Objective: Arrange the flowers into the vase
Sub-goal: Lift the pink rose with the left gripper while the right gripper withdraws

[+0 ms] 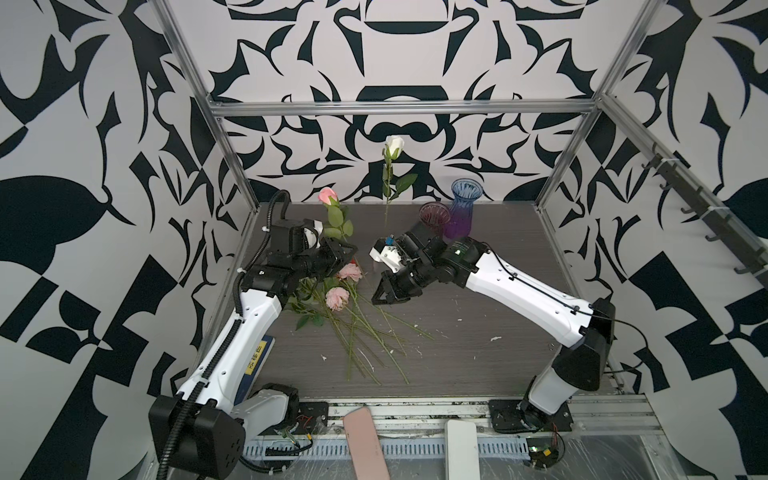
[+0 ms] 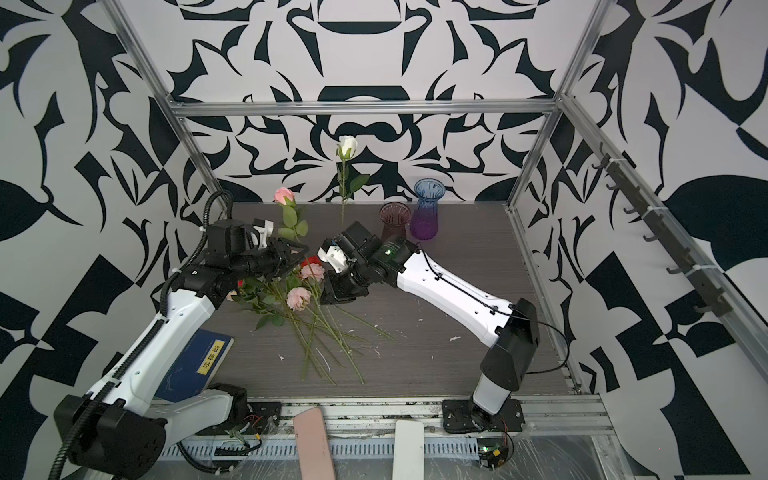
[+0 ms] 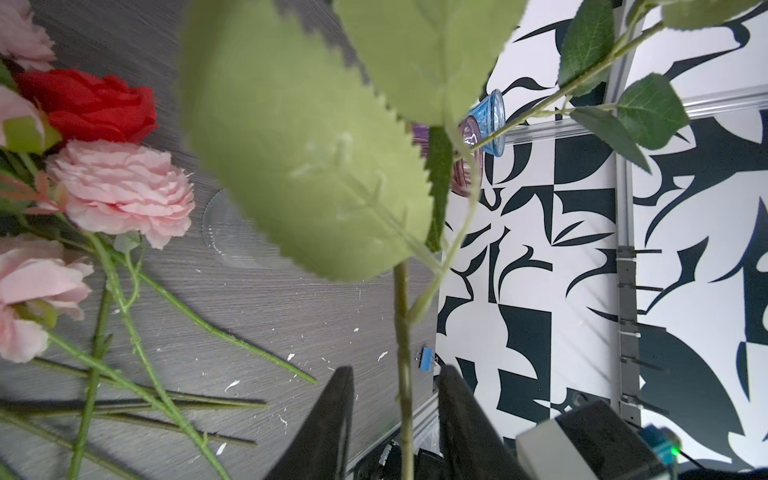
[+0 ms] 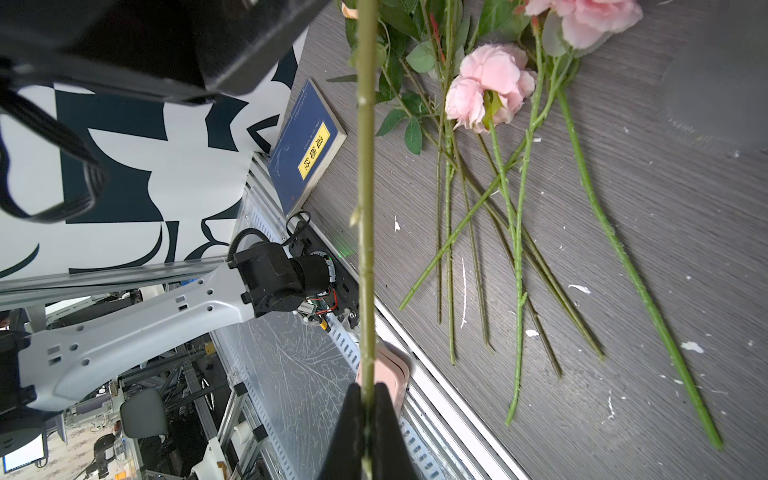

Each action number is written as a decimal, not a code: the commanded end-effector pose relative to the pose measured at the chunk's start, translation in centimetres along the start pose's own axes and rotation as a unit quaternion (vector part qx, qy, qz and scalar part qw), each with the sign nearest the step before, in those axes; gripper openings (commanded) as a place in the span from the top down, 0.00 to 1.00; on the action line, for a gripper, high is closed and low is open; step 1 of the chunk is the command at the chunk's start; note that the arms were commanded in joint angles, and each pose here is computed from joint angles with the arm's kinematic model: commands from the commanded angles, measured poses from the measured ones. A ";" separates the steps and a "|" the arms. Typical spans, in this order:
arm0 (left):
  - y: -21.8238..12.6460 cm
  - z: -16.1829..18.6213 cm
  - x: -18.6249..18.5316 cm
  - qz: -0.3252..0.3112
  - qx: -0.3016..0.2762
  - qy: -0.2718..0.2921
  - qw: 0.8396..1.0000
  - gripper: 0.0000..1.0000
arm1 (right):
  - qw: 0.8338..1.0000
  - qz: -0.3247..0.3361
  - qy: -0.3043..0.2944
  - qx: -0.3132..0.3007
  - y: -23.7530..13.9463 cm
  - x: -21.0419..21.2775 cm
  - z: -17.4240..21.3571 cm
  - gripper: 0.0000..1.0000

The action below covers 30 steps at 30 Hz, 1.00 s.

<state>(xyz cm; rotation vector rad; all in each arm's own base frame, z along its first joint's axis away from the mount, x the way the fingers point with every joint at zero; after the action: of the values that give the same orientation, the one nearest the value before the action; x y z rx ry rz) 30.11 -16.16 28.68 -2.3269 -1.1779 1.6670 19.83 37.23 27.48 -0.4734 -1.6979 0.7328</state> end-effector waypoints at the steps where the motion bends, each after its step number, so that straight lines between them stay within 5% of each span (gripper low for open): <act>1: 0.2 -0.2 -0.4 0.019 -0.002 0.001 1.000 0.70 | 0.999 -0.022 -0.014 -0.027 -0.9 1.5 -0.5 1.00; 6: 0.6 -0.6 -0.6 0.028 -0.003 -0.001 1.000 1.00 | 0.999 -0.023 -0.014 -0.032 -1.1 1.4 -0.5 1.00; 13: 0.8 -1.9 -1.4 0.032 -0.017 0.011 0.999 1.00 | 0.999 -0.006 -0.027 -0.040 -1.9 1.1 -0.9 0.97; 15: 0.8 -2.4 -1.8 0.034 -0.021 0.016 0.999 1.00 | 0.998 0.005 -0.035 -0.050 -2.4 1.0 -1.0 0.68; 17: 0.7 -2.9 -2.1 0.034 -0.025 0.021 0.999 1.00 | 0.996 0.022 -0.044 -0.069 -3.3 0.7 -1.4 0.53; 23: 0.6 -5.3 -3.2 0.029 -0.060 0.030 0.997 1.00 | 0.982 0.069 -0.044 -0.170 -8.8 -1.0 -3.4 0.52; 30: 0.7 -9.1 -4.8 0.032 -0.125 0.053 0.990 1.00 | 0.934 0.155 -0.015 -0.322 -16.7 -5.6 -3.5 0.55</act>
<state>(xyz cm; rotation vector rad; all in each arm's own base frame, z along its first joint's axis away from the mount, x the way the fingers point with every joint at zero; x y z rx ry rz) 35.54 -16.56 34.53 -2.5252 -1.2879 1.5304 25.11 25.99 34.65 -1.0043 -1.8877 0.4414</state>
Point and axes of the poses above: each gripper's point midway between its finger pads, its own y axis out along the fingers, its own x axis along the line the jaws close on, z = x × y, the point moved 2 cm from there along -y, back along the fingers, and after that the axes turned 12 degrees about y, right-handed, at the moved point
